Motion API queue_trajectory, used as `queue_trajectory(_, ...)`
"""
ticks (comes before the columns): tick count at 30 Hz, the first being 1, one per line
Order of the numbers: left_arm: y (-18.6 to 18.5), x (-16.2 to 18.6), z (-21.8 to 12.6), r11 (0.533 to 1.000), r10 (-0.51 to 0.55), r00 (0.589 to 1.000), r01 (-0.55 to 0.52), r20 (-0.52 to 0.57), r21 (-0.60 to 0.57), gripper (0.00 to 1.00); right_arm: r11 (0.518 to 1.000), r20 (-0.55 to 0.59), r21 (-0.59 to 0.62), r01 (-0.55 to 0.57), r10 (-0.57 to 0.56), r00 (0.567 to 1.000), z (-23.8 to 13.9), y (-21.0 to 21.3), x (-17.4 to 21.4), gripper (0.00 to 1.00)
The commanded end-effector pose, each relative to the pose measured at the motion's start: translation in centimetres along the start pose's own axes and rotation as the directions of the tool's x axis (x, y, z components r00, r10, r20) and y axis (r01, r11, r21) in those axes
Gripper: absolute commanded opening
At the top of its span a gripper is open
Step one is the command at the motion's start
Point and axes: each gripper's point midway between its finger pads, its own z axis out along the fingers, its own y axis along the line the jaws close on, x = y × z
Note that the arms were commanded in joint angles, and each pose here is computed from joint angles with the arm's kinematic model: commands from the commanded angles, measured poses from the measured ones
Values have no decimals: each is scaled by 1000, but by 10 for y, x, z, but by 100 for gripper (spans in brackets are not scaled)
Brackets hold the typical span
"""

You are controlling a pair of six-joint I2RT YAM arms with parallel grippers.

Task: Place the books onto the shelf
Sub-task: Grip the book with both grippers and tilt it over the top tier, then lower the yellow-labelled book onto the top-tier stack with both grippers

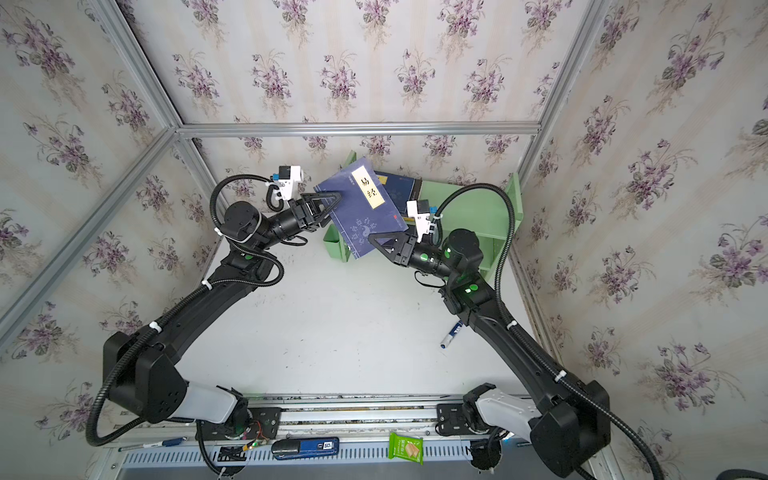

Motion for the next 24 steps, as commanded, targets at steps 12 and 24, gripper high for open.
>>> queue_trajectory(12,-10,9,-3,999,51,996,-50,-69,17,14,997,-102,18,77,-75,992,-14,14,8,17)
queue_trajectory(24,-11,-19,-8,1000,23,981,-23,191,-4,9,1000,211,-28,4,2,978,-14,-9,-25,65)
